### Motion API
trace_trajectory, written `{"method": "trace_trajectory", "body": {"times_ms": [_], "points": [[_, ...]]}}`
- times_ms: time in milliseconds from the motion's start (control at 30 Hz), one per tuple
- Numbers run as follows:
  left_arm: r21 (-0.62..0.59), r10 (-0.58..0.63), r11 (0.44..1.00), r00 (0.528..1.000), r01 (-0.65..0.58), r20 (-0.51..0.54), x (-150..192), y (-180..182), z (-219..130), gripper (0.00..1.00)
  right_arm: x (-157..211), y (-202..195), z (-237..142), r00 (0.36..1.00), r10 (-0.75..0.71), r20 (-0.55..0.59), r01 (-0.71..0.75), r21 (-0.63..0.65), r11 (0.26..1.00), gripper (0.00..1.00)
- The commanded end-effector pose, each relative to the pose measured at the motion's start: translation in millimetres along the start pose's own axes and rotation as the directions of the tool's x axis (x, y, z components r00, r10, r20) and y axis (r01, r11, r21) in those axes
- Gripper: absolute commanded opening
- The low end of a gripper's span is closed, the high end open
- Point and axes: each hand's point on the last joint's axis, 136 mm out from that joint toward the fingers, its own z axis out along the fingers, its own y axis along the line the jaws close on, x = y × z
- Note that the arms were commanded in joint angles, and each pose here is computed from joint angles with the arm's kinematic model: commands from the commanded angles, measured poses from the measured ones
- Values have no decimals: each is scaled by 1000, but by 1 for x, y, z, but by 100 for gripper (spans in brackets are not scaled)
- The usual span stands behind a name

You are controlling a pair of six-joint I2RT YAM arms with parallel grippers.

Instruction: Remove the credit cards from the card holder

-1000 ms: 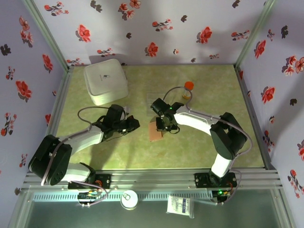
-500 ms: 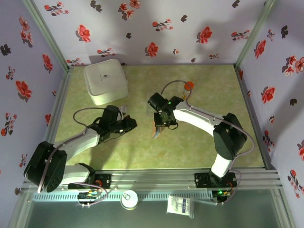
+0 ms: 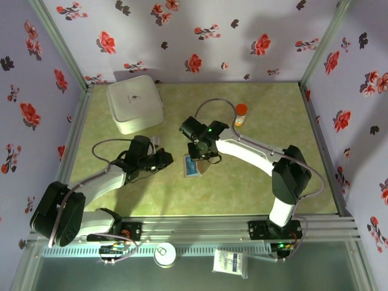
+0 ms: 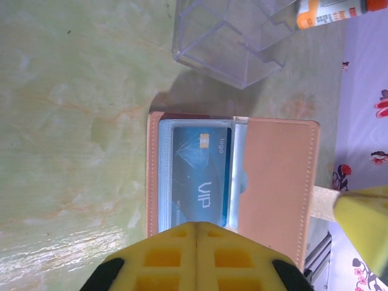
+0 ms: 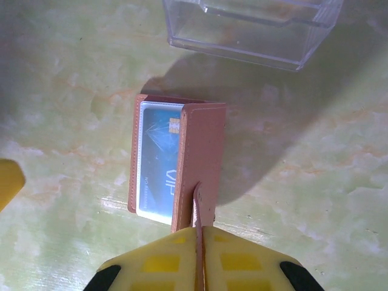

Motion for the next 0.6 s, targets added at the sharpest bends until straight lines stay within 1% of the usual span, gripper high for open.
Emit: {"method": "trace_trajectory", "body": {"times_ms": [0,67,167,300,433,567], "points": [[13,2,1000,1000,-2,-26,0,-3,8,0,1,1,-8,999,-36,13,36,-12,999,9],[7,4,1000,999,-4,-43,1,-3,14,0,3,-9,-4,1000,-30,9,30,11,999,10],[-2,4,1000,997,-5,-71,5,-4,23,0,12,-31,8,1000,14,-25,-13,55,998,10],[-11,6,1000,994,-7,-110,10,-5,37,0,17,-57,17,998,52,-27,-49,107,993,10],[-13,9,1000,991,-10,-135,14,-7,46,0,22,-79,22,997,65,-34,-59,163,985,10],[-15,14,1000,988,-16,-153,17,-8,52,0,27,-92,29,997,65,-49,-53,206,977,10]]}}
